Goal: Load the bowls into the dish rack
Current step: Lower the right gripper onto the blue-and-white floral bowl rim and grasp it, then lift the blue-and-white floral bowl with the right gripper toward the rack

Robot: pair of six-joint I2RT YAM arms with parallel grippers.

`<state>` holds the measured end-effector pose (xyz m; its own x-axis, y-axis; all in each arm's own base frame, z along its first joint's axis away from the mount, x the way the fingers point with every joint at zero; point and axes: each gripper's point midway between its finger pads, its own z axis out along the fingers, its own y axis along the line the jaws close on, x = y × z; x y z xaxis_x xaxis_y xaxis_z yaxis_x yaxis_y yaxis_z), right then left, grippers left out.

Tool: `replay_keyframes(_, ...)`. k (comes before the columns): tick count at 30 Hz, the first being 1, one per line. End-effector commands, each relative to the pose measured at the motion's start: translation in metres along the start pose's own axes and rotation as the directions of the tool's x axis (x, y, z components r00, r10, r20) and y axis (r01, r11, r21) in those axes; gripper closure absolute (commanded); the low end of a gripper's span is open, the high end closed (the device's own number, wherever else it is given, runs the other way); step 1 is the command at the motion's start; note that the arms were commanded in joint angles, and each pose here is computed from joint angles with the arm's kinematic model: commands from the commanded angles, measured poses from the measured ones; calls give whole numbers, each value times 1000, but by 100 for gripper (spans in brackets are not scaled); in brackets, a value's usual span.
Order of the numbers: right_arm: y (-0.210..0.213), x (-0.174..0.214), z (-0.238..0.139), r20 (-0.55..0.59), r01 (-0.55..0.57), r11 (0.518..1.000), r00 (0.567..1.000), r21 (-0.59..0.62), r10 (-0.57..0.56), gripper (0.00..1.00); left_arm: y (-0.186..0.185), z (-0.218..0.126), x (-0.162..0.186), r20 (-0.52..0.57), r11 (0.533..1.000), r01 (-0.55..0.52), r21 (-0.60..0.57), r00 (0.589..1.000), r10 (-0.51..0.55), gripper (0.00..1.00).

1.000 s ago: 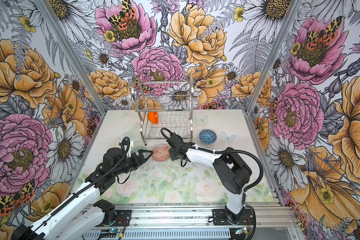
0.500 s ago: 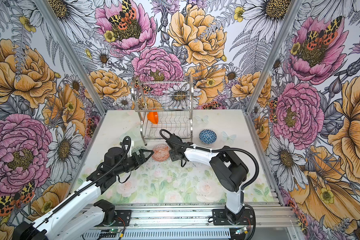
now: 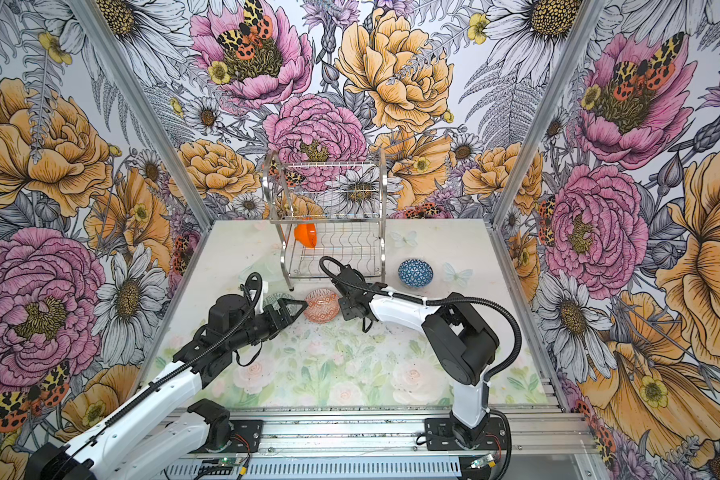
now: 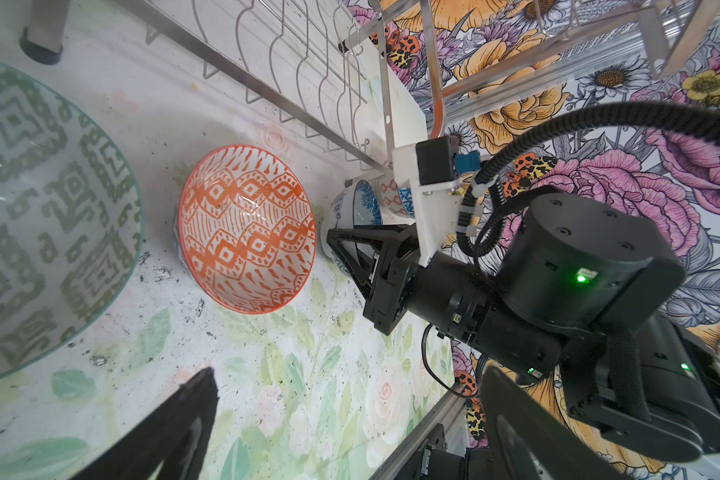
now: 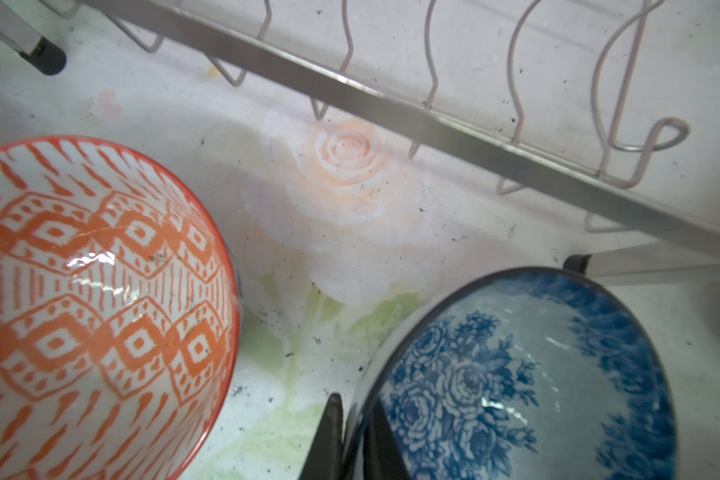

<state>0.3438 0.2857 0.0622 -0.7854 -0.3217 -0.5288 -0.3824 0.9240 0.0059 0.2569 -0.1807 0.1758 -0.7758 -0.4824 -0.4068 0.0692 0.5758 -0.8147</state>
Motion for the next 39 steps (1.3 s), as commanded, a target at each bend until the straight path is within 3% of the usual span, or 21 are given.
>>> replay_keyframes(1,6,-15,-24,58,-22,999,998,-48,25,98,-5,-2,-4,22,1000,-31,7,999,31,2)
replay_keyframes(11,27,-30,-63,112,-41,978,992,-206,66,100,-8,-5,-9,32,999,-41,0,999,41,1)
replay_keyframes(20,48,-61,-117,255,-8,924,960,-383,114,100,-18,-11,-22,53,998,-61,-3,997,62,1)
replay_keyframes(26,52,-87,-140,353,-5,869,913,-495,206,100,-30,-11,-39,42,996,-88,-14,995,89,1)
replay_keyframes(32,50,-113,-154,435,18,756,827,-654,357,100,-31,-12,-48,62,998,-67,-3,996,67,1)
replay_keyframes(39,53,-131,-144,478,68,728,796,-682,373,100,-24,-12,-47,58,998,-54,-15,997,55,1)
